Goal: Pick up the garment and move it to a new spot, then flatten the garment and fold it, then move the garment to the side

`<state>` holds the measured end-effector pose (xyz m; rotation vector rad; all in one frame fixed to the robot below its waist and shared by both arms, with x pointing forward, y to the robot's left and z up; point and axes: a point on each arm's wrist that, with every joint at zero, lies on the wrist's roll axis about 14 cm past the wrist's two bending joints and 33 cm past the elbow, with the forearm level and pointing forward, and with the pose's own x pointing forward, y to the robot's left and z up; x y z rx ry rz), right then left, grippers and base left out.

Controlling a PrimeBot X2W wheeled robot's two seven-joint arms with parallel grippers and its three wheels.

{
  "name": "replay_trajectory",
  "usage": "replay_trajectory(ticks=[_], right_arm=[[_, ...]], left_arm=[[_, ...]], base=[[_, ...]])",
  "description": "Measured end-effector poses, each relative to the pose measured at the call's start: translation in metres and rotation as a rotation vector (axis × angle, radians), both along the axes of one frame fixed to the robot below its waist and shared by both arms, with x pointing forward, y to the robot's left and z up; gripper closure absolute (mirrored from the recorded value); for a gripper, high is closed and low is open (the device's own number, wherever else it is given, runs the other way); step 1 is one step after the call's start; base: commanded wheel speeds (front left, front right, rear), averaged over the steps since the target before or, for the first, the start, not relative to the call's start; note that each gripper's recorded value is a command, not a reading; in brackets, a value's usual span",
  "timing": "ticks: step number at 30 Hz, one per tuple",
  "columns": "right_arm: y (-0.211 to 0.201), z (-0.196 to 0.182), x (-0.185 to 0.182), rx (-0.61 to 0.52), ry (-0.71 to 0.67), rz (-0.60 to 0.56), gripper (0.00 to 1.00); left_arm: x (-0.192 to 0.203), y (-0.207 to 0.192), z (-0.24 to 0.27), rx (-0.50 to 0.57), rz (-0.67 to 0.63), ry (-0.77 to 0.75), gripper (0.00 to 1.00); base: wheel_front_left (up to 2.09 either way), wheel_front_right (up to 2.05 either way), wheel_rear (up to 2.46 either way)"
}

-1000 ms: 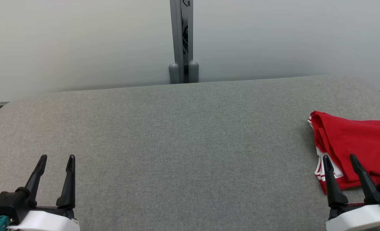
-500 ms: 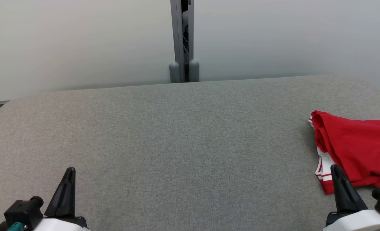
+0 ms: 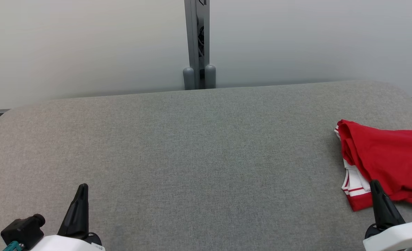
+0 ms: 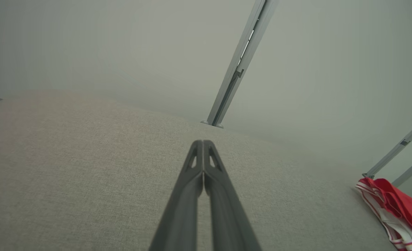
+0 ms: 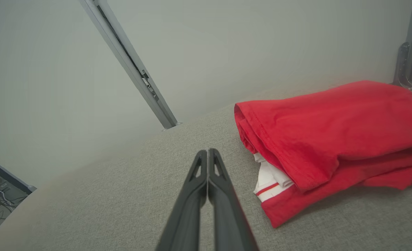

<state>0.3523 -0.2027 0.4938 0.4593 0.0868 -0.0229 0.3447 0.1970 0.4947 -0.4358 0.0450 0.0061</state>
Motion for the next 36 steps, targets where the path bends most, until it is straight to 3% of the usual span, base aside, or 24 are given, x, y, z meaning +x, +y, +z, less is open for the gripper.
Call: replay_trajectory(ticks=[36], right_arm=[[-0.027, -0.008, 0.009, 0.483, 0.043, -0.069, 1.0]], left_arm=[[0.011, -0.025, -0.003, -0.492, 0.012, 0.01, 1.0]], base=[[0.0, 0.0, 0.0]])
